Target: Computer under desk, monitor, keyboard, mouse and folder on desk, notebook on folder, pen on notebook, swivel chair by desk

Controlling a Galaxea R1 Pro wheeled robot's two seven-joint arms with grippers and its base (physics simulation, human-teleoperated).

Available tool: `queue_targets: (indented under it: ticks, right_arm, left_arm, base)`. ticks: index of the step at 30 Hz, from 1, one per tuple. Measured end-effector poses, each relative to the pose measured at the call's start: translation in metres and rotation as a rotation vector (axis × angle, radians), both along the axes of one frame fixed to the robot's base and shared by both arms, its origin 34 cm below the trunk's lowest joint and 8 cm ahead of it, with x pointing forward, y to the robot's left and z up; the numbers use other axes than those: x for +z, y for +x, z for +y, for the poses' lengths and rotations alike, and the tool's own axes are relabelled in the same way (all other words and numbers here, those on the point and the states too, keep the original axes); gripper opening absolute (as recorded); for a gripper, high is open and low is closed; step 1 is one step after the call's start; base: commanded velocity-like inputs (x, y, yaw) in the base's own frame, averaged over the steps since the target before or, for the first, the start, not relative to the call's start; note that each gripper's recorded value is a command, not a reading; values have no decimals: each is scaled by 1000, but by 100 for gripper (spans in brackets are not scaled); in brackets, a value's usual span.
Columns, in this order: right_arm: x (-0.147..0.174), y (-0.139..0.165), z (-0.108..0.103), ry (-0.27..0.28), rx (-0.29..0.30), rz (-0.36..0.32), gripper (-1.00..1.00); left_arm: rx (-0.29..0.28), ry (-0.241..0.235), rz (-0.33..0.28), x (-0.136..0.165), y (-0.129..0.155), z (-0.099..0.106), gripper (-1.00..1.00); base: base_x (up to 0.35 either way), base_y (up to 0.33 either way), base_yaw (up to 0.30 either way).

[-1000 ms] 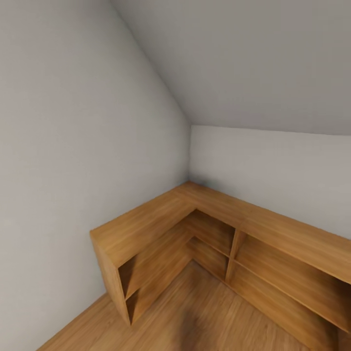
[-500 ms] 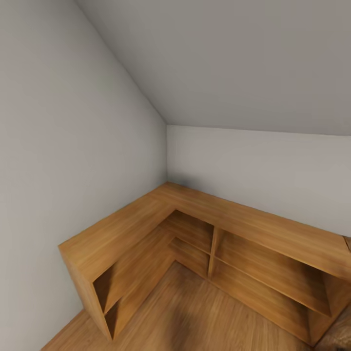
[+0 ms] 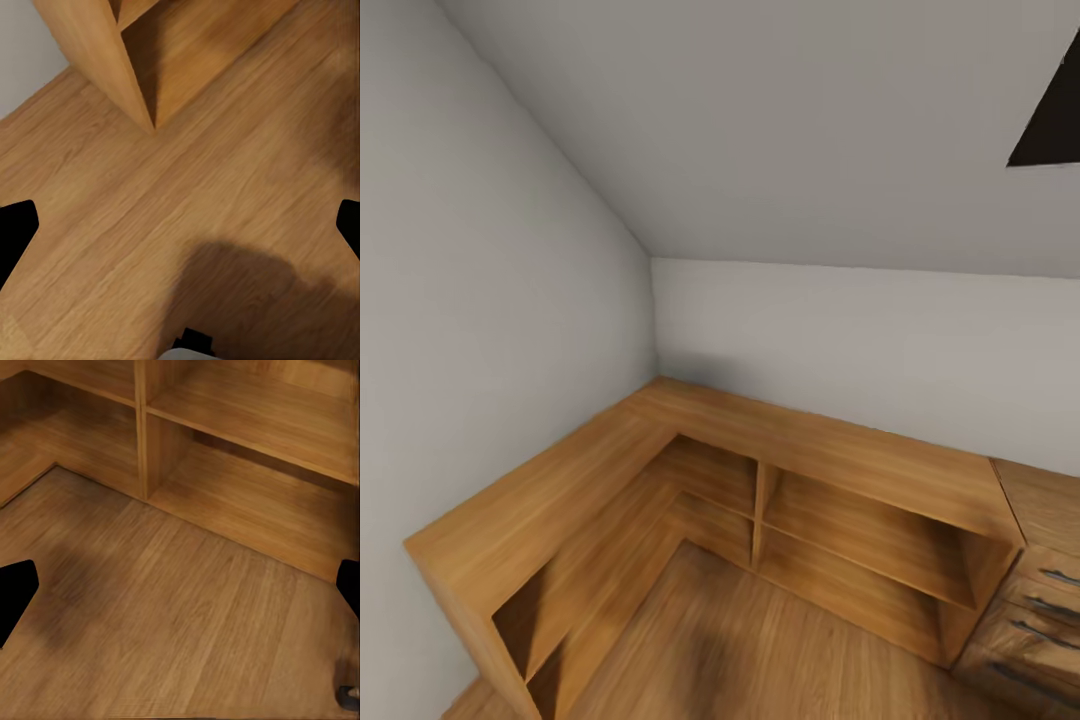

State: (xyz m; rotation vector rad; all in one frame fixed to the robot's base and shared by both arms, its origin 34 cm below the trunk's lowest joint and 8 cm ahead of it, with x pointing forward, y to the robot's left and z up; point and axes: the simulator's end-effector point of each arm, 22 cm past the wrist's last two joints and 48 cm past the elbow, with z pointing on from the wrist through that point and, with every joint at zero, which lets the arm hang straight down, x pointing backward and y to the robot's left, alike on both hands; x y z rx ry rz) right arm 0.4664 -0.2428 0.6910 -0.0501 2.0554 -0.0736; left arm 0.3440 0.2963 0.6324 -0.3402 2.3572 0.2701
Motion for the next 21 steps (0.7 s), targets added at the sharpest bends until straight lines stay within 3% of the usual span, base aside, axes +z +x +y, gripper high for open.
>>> queue_targets:
  ticks: [8, 21]
  right_arm:
    - [0, 0, 1, 1, 0, 1, 100]
    - [-12, -7, -2, -10, -1, 62, 100]
  left_arm:
    - [-14, -5, -2, 0, 1, -5, 100]
    - [-21, -10, -2, 0, 1, -8, 100]
  base:
    - [186, 190, -300]
    - [197, 285, -296]
